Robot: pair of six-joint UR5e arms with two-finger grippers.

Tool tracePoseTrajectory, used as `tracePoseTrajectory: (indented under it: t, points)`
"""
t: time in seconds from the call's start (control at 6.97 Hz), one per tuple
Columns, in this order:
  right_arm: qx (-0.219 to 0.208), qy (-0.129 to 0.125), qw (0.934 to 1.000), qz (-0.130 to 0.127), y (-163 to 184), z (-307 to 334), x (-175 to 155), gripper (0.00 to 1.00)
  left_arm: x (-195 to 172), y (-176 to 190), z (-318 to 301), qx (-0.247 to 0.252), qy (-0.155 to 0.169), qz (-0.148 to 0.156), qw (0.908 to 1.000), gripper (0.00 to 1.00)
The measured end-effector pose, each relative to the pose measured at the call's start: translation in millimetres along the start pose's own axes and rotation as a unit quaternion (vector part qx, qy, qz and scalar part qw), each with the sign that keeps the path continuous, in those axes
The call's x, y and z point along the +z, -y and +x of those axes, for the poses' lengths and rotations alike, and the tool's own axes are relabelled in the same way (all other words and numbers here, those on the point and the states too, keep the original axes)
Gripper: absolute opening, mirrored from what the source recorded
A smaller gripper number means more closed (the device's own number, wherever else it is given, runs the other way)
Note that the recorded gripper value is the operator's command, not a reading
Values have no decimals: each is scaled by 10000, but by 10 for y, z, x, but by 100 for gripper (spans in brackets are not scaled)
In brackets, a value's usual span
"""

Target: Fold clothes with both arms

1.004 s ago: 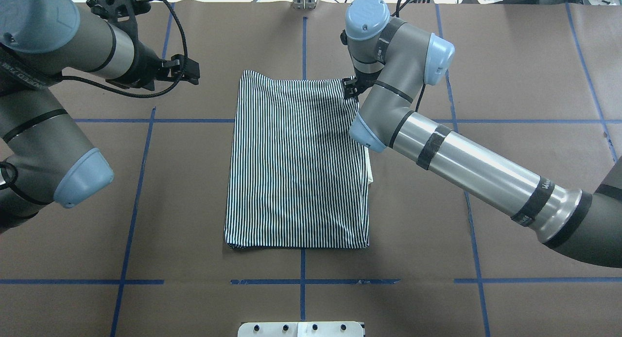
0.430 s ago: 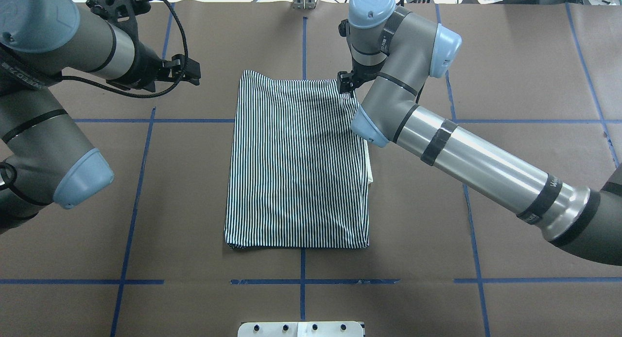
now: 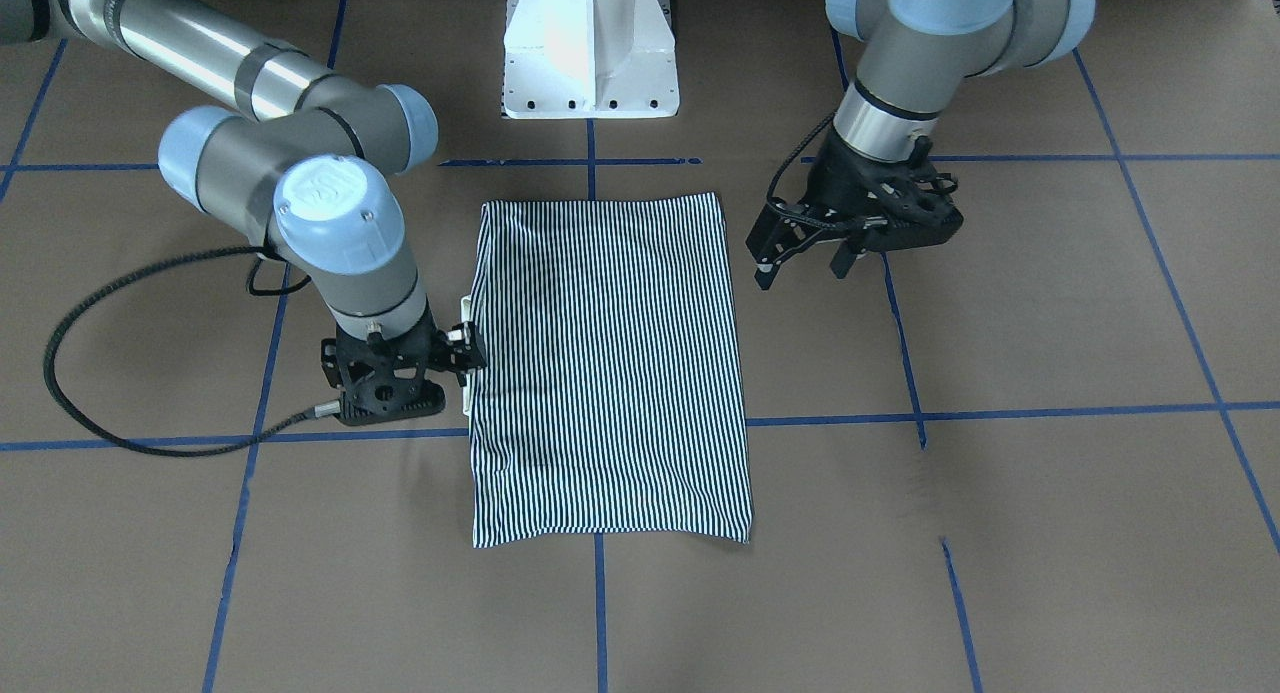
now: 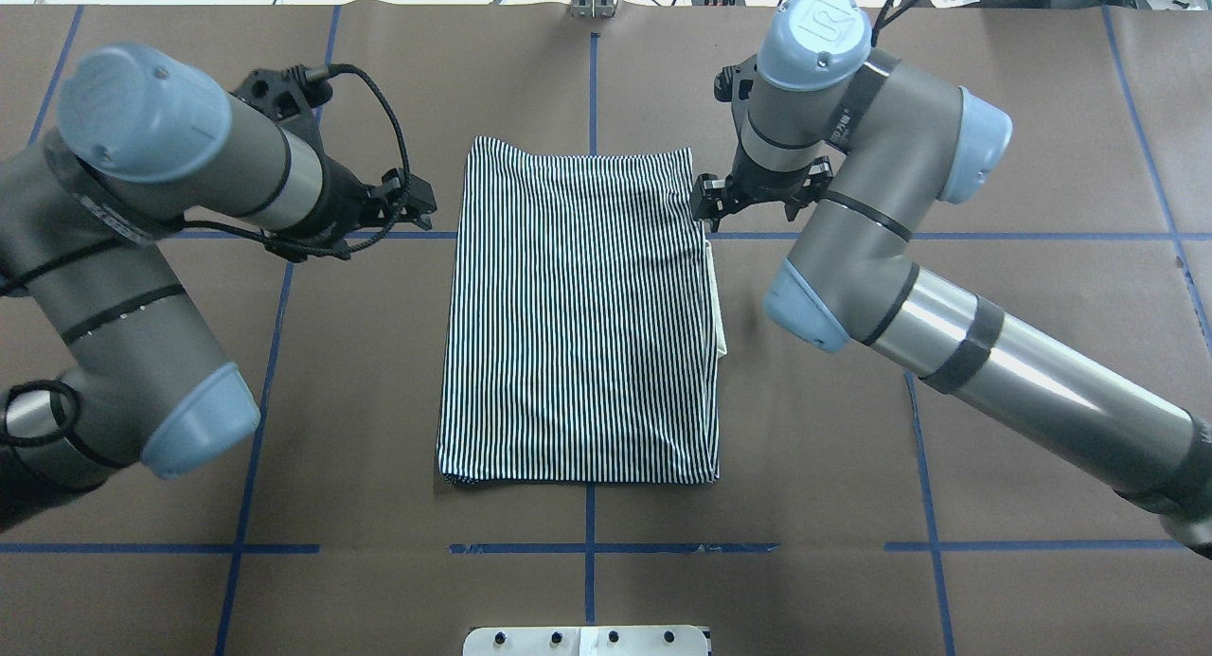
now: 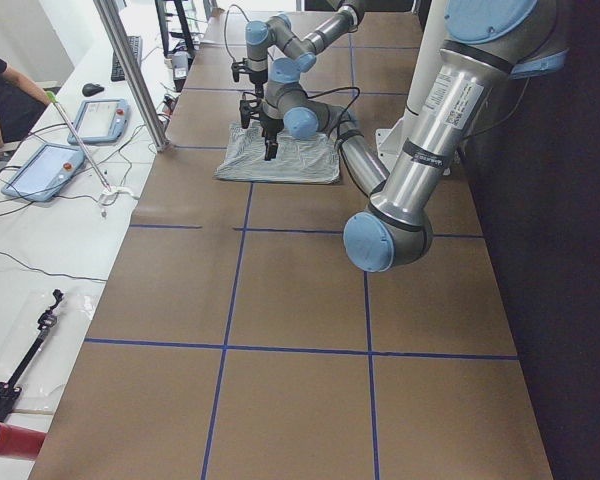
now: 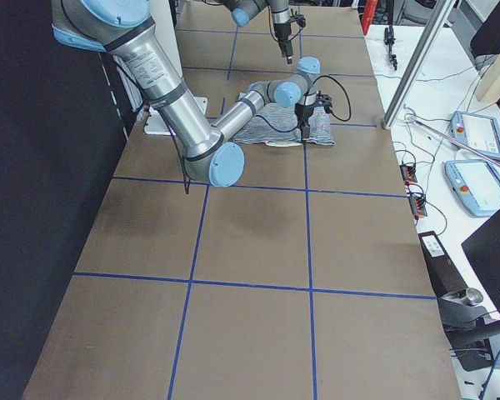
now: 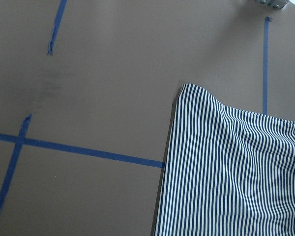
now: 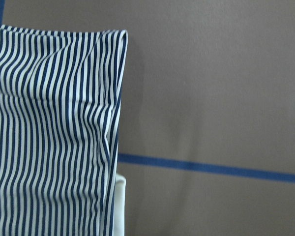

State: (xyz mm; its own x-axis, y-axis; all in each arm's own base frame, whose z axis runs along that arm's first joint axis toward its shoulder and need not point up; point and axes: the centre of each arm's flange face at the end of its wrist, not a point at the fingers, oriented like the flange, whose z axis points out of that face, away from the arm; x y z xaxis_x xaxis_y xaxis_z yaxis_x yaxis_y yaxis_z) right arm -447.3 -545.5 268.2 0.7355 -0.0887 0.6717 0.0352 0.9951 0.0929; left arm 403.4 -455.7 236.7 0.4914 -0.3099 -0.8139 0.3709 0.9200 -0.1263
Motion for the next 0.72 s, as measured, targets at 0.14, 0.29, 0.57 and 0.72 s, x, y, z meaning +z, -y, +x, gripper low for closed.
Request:
tracePoseTrajectory:
  t: [0.14, 0.29, 0.57, 0.72]
  points:
    - [342, 216, 9991, -118, -300, 12, -186, 100, 265, -448, 36, -462, 247, -37, 9986, 100]
    - [690, 383, 9967, -205, -521, -23, -313, 100, 499, -916, 38, -909, 548, -59, 9943, 100]
    - [971, 536, 9935, -272, -801, -56, -424, 100, 783, -1609, -31, -1437, 1029, -98, 9842, 100]
    - [998, 555, 9931, -286, -859, -55, -433, 100, 870, -1847, -66, -1556, 1184, -142, 9806, 99]
